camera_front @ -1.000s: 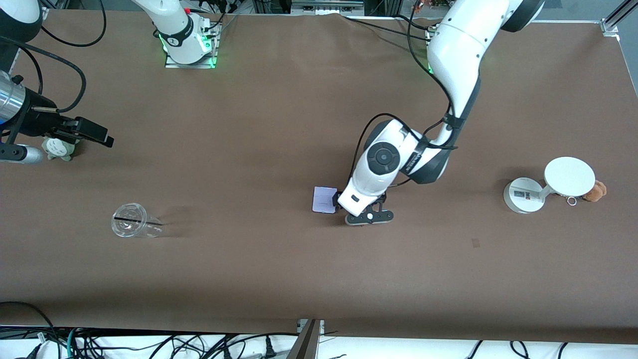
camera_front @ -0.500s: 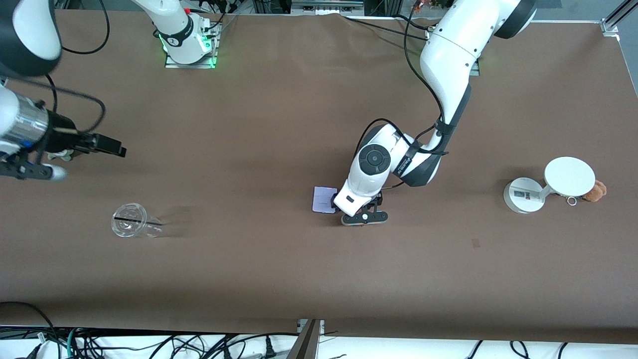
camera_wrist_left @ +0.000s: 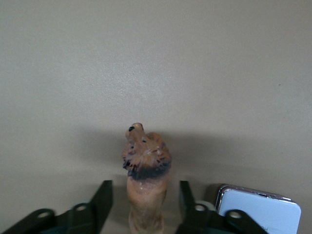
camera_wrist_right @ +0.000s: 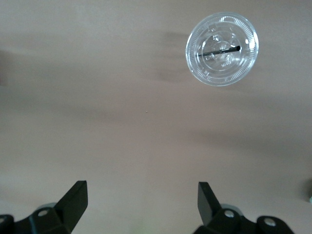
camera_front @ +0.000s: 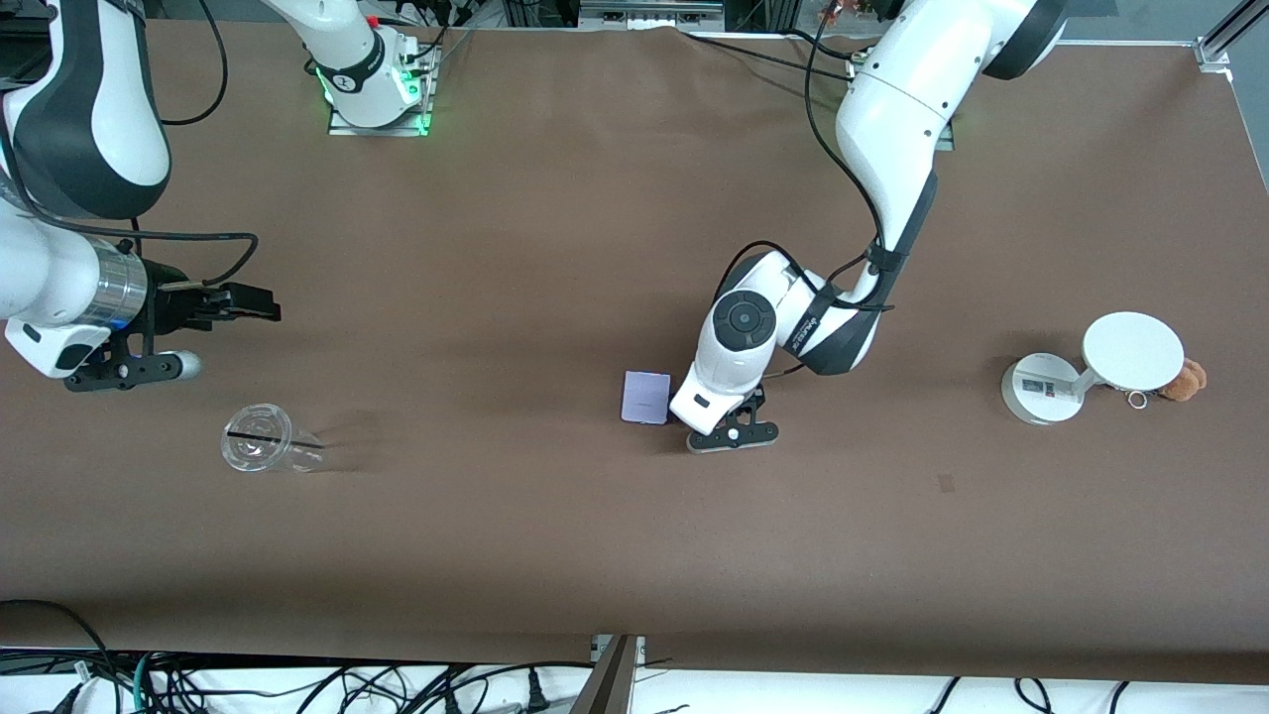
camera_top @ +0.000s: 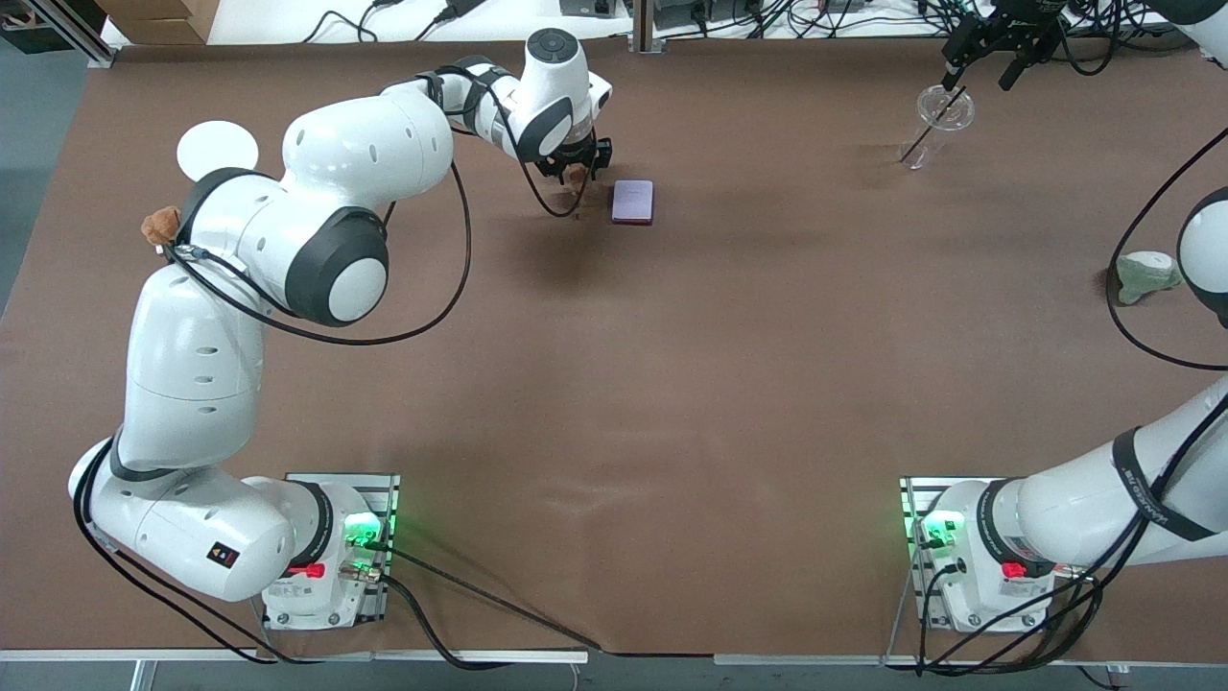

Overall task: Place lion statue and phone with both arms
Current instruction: 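Carry the lion toward the white lamp while the right gripper reaches the phone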

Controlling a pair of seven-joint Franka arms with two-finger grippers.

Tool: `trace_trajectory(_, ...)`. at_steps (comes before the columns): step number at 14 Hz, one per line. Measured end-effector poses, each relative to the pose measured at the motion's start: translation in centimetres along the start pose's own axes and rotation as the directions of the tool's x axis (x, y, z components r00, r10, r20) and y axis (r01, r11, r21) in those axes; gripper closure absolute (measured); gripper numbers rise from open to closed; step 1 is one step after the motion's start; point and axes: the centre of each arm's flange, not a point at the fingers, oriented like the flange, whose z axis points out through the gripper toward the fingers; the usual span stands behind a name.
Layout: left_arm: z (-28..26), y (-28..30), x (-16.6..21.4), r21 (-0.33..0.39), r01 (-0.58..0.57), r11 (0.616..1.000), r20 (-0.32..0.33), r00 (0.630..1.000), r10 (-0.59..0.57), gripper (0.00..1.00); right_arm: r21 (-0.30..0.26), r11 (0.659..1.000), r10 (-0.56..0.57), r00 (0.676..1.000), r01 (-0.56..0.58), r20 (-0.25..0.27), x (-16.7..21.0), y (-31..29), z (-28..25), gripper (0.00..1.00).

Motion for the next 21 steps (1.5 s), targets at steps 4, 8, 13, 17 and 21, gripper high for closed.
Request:
trace_trajectory(4, -0.7, -0.9, 1.3, -0.003, 0.023, 1.0, -0.019, 1.0, -0.023, 0.66, -0.013, 0.998, -0.055, 0.998, 0.055, -0.012, 0.6, -4.1, -0.1, 0.0)
trace_trajectory(8, -3.8, -7.8, 5.1, 0.012, 0.077, 0.997, -0.032, 0.997, -0.077, 0.66, -0.023, 1.0, -0.002, 0.999, 0.001, -0.038, 2.4, -8.8, -0.1, 0.0)
trace_trajectory(13, -5.9, -18.5, 4.0, 0.077, 0.045, 0.996, 0.025, 0.999, -0.047, 0.66, -0.021, 0.994, 0.105, 0.992, -0.107, -0.067, 4.7, -16.4, 2.3, 0.0)
trace_trajectory(17, -6.4, -26.6, 2.0, 0.106, -0.004, 0.994, 0.029, 1.0, 0.001, 0.66, 0.011, 0.981, 0.193, 0.972, -0.193, -0.137, 7.2, -22.7, 7.7, 0.0)
trace_trajectory(21, -5.5, -39.0, 1.1, 0.124, -0.101, 0.987, -0.018, 0.994, 0.104, 0.66, 0.049, 0.963, 0.27, 0.938, -0.265, -0.217, 10.1, -29.1, 18.1, 0.0)
